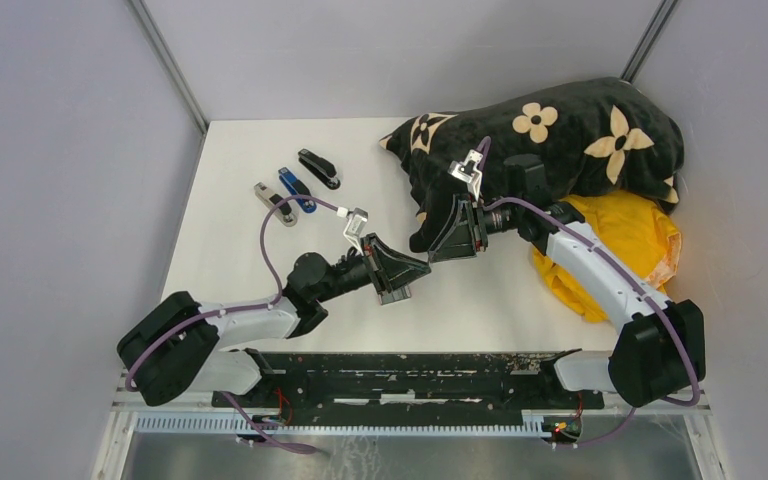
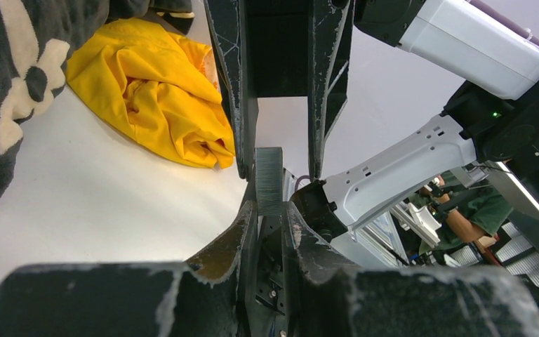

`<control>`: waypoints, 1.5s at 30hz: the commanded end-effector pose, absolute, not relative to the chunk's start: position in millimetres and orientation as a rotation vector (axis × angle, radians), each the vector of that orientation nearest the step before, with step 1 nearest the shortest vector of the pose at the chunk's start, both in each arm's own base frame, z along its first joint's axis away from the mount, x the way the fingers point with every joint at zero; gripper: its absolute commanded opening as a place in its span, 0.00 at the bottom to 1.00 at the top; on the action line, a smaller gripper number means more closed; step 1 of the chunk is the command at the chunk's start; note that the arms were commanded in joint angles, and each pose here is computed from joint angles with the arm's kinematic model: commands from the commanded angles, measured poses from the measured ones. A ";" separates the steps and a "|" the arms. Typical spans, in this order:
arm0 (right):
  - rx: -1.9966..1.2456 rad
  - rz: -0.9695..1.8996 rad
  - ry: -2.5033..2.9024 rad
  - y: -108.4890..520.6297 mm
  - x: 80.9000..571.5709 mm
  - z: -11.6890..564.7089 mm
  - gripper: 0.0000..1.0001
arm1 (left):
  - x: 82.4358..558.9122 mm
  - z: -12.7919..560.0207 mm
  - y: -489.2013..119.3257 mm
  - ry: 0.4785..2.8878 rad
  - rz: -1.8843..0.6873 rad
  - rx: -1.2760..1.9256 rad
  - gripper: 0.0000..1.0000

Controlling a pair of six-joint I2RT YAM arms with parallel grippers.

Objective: Unload the staples from the stapler
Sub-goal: Pick up the staple from the center of the board, then place the staple in the staple box.

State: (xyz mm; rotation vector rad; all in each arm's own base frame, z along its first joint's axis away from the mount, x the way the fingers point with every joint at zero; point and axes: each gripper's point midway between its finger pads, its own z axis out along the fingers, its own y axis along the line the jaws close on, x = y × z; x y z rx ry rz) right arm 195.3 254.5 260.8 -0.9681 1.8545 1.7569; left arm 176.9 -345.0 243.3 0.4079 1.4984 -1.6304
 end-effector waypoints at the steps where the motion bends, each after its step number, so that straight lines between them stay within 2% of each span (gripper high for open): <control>1: -1.051 1.739 1.737 255.5 191.0 286.2 0.40 | 174.5 267.2 -345.7 1.412 -1.679 0.415 0.16; 8: -1.054 1.740 1.732 255.0 190.7 286.9 0.29 | 174.9 267.1 -345.0 1.413 -1.678 0.411 0.16; 13: -1.046 1.719 1.744 254.9 192.7 284.5 0.18 | 175.7 266.6 -344.1 1.416 -1.674 0.402 0.16; 21: -0.985 1.635 1.822 255.6 204.0 272.2 0.14 | 178.8 258.2 -332.2 1.454 -1.612 0.362 0.40; 24: -0.962 1.550 1.888 254.3 210.8 260.4 0.14 | 185.3 237.9 -316.2 1.544 -1.476 0.330 0.43; 30: -1.061 1.222 2.078 254.5 215.4 225.2 0.14 | 207.4 167.1 -249.6 1.831 -0.987 0.187 0.43; 35: -1.260 0.962 2.252 268.2 201.5 186.6 0.14 | 217.3 125.2 -190.8 1.921 -0.667 0.041 0.44; 40: -1.412 0.800 2.378 292.1 185.4 148.4 0.15 | 223.6 107.1 -168.5 1.914 -0.541 -0.008 0.46; 45: -1.405 0.730 2.484 312.9 187.3 115.4 0.15 | 224.2 98.3 -161.4 1.904 -0.508 -0.017 0.46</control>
